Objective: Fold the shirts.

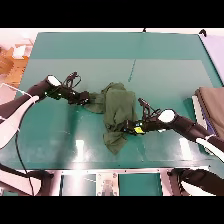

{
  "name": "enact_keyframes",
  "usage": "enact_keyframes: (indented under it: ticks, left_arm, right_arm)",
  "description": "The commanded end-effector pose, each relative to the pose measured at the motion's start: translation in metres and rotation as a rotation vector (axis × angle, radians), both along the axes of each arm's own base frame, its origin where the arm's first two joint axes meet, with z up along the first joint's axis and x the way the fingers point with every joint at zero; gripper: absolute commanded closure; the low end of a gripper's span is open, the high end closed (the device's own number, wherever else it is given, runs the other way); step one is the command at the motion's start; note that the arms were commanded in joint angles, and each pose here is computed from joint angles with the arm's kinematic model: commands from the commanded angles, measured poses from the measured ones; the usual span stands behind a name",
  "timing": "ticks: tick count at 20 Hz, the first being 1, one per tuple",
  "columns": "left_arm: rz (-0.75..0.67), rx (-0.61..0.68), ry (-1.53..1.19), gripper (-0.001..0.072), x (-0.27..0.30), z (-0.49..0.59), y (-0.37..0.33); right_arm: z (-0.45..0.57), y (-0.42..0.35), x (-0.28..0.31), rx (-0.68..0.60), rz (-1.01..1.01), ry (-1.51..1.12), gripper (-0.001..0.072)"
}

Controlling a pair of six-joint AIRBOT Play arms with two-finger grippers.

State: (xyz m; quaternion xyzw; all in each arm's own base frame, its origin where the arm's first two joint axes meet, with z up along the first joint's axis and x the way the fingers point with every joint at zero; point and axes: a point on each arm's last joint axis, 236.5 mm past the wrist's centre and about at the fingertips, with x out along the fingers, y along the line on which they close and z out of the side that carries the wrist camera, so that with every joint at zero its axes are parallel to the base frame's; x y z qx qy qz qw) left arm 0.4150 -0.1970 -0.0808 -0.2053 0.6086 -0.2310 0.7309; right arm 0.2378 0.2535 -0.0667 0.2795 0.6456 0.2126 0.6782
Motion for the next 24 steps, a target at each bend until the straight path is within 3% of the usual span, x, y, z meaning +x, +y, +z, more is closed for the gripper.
enact_keyframes:
  ticks: [1,3,7,9,13,20,24]
  left_arm:
    - [-0.018,0.026,-0.069,0.0684,0.009,0.032,0.01]
    - [0.001,0.083,-0.219,0.0684,0.027,0.091,0.036]
    - [0.107,0.114,-0.608,0.0684,0.034,0.28,0.088]
    - [0.118,0.122,-0.816,0.0684,0.009,0.379,0.096]
    - [0.121,0.144,-1.17,0.0684,-0.066,0.53,0.097]
    - [0.193,0.228,-1.417,0.0684,-0.165,0.615,0.115]
    - [0.163,0.258,-1.378,0.0682,-0.149,0.596,0.115]
  right_arm:
    - [0.008,-0.017,0.012,-0.03,0.044,-0.038,0.0698]
    - [0.041,-0.059,0.04,-0.082,0.028,-0.112,0.0698]
    - [0.232,-0.153,0.12,-0.012,-0.24,-0.525,0.0698]
    - [0.346,-0.182,0.12,0.013,-0.306,-0.782,0.0698]
    - [0.496,-0.197,0.081,-0.082,-0.335,-1.167,0.0698]
    - [0.563,-0.185,0.019,-0.198,-0.324,-1.403,0.0697]
    - [0.521,-0.174,0.017,-0.182,-0.244,-1.258,0.0697]
